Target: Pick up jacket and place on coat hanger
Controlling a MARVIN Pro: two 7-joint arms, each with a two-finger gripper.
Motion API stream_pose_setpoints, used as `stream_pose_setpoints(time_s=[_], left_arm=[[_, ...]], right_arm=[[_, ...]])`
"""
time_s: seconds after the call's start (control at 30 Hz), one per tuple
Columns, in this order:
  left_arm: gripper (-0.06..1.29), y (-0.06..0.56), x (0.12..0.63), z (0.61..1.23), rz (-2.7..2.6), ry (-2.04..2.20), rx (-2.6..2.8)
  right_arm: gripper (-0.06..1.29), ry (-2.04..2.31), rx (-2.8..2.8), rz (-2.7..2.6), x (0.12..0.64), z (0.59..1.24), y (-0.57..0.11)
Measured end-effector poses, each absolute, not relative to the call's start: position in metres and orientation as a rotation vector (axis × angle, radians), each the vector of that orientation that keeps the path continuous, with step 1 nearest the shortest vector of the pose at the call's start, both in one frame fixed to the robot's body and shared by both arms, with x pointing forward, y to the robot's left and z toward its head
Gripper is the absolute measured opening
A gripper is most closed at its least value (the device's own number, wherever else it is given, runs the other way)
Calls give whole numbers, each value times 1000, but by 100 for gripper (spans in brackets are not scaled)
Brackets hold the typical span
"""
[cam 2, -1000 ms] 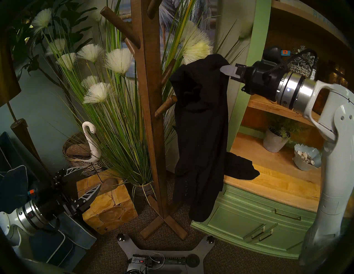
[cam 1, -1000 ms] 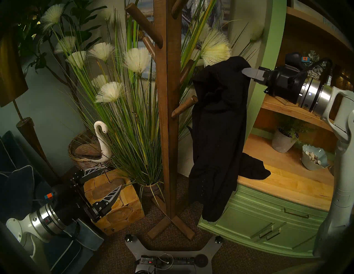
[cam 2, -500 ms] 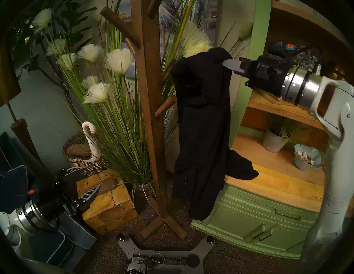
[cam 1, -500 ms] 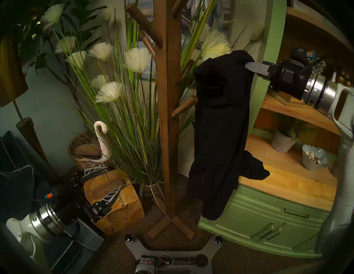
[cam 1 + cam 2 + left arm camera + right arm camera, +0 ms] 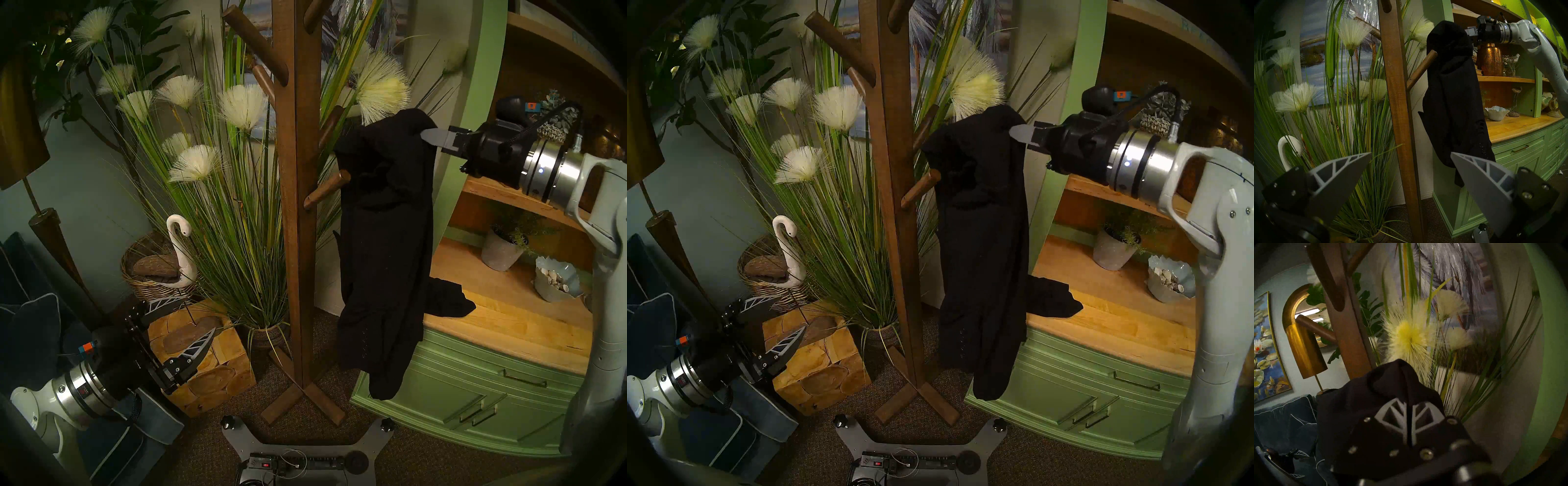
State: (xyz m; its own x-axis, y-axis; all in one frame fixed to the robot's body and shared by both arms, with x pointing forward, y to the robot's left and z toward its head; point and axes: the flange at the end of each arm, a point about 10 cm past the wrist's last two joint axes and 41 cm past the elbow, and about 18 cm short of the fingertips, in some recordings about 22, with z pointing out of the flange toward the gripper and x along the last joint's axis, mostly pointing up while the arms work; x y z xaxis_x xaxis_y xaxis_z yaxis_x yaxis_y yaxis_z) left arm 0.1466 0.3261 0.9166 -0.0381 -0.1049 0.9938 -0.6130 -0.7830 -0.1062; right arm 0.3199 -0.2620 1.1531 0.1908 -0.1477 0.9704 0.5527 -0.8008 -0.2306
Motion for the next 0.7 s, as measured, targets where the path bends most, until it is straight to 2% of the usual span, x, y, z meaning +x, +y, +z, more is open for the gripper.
stream_pose_setpoints(time_s=[0.27, 0.7], left_arm=[[126, 326, 147, 917, 1878, -757, 1874], [126, 326, 147, 917, 1878, -759, 1874]], right_arm=[[-4, -418, -1939, -1608, 318, 1138, -239], [-4, -397, -1931, -1668, 295, 1141, -259]])
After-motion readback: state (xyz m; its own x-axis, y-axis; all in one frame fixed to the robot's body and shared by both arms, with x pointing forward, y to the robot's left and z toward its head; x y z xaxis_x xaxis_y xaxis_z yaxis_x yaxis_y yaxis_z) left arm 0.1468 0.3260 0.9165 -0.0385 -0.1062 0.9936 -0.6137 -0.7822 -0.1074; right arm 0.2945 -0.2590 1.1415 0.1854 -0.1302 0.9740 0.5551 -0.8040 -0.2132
